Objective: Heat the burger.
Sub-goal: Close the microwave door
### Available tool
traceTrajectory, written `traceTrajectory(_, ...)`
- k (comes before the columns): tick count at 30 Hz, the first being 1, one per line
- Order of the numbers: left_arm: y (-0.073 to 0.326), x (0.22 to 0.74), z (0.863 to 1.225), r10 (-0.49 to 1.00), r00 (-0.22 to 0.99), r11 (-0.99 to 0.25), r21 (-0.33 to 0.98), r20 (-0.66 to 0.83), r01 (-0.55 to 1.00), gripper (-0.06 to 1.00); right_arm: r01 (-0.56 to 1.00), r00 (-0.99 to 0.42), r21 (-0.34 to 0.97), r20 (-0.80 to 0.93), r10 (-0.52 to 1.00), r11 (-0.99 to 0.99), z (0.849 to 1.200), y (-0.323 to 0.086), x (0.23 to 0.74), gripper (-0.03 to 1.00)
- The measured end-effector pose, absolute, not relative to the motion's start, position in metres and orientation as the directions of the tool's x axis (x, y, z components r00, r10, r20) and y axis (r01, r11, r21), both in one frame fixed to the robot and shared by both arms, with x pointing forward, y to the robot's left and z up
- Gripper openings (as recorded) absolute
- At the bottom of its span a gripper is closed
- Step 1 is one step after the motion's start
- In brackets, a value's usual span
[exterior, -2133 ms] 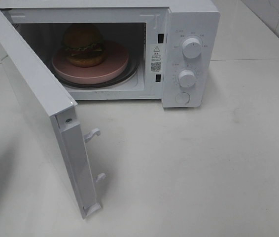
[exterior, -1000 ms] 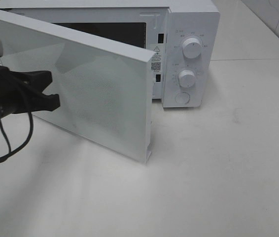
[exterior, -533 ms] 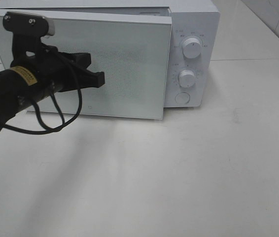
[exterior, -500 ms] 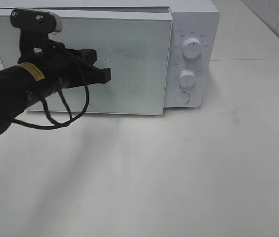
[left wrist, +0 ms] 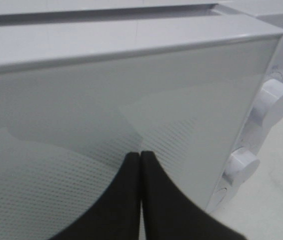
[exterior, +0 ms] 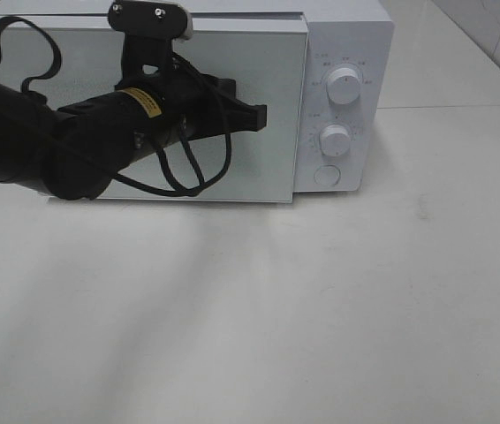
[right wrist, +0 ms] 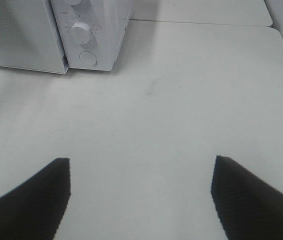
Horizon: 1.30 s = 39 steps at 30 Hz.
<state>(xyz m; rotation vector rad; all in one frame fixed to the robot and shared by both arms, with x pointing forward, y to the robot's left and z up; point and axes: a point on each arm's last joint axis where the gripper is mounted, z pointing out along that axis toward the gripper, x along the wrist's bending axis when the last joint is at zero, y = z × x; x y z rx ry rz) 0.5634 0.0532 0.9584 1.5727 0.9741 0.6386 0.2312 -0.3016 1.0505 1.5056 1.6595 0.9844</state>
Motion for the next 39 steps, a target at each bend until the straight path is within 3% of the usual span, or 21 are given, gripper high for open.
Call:
traceTrajectory(10,0.032,0.578,0.956,0.849,0.528,-0.124,0.957,-0.033,0.26,0.0,0.48,-0.099,0.876,0.004,0.995,0.045,1.051,-0.302,0.231,0.75)
traceTrajectory(25,0.029,0.588,0.961,0.848,0.528,-0.13,0.949,-0.043,0.286,0.0,0.48,-0.099,0.876,0.004,0.995,0.045,1.051,-0.302,0.231,0.75)
traceTrajectory(36,0.054,0.572,0.973,0.851,0.513,-0.196,0.842,-0.108,0.502,0.0,0.48,-0.099,0.876,0.004,0.995,0.045,1.051,-0.302,0.231,0.75)
traceTrajectory(39,0.06,0.559,0.978,0.839,0.531,-0.241,0.791,-0.121,0.562,0.09,0.48,-0.099,0.876,0.004,0.995,0.045,1.051,-0.302,0.231,0.75)
